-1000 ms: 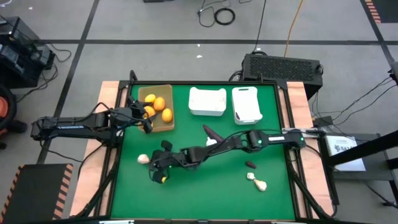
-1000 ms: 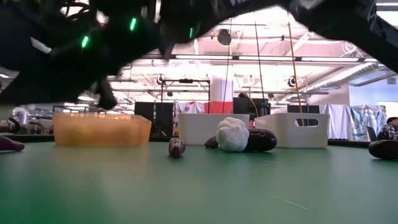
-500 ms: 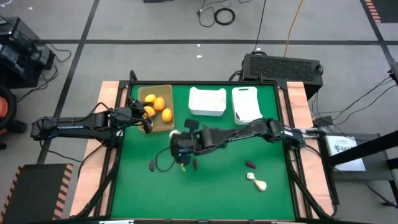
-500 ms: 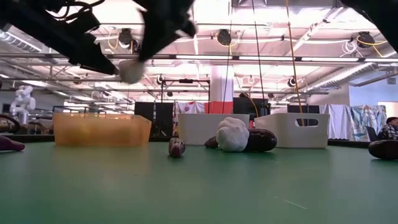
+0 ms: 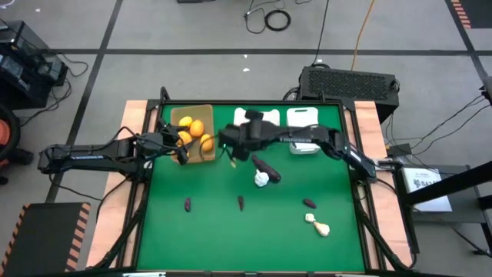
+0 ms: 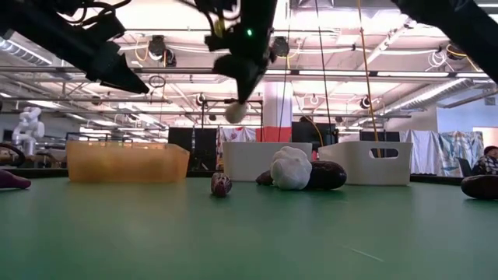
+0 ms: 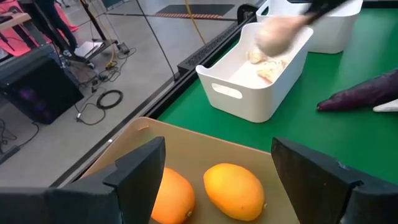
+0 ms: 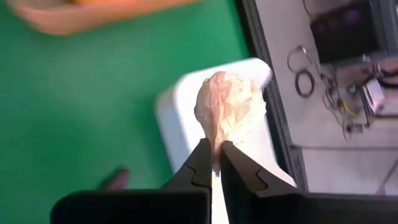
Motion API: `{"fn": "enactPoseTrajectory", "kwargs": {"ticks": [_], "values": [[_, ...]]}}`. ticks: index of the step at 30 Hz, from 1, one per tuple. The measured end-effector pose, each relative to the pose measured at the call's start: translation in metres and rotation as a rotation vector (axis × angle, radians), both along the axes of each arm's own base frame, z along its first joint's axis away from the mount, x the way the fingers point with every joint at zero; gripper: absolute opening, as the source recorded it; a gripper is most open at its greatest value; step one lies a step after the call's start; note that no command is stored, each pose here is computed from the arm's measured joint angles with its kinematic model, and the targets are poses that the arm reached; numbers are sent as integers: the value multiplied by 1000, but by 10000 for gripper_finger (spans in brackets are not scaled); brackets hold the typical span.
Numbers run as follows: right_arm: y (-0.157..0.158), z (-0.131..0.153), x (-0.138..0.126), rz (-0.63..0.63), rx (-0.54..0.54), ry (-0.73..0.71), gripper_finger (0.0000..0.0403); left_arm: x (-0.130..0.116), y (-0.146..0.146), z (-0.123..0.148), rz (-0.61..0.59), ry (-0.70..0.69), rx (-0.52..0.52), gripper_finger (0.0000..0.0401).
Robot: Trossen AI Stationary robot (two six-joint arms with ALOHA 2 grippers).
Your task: Sort produce into baskets
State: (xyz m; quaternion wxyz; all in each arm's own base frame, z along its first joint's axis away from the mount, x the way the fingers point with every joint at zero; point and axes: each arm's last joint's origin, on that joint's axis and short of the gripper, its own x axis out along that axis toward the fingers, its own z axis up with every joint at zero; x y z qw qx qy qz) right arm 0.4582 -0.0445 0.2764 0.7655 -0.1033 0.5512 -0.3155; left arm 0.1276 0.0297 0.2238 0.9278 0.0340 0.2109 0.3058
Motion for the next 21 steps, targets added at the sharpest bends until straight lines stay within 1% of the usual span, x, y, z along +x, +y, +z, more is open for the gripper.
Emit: {"fn": "enactPoseTrajectory", "kwargs": {"ticks": [4,11,14,17,21], "values": [[-30,-1,-6,-68,2,26,17,0,0,0,-1,1,1,301],[-64,-6,-15,-173,31,45,34,0,0,0,-10,2,-4,301],[-72,-7,-20,-199,82,58,47,1,0,-1,-10,-3,-4,301],[-75,-8,-25,-221,125,86,69,2,0,-9,-12,-3,0,301],[-76,-9,-31,-263,145,125,103,4,-1,-9,-41,-36,-7,301]]}}
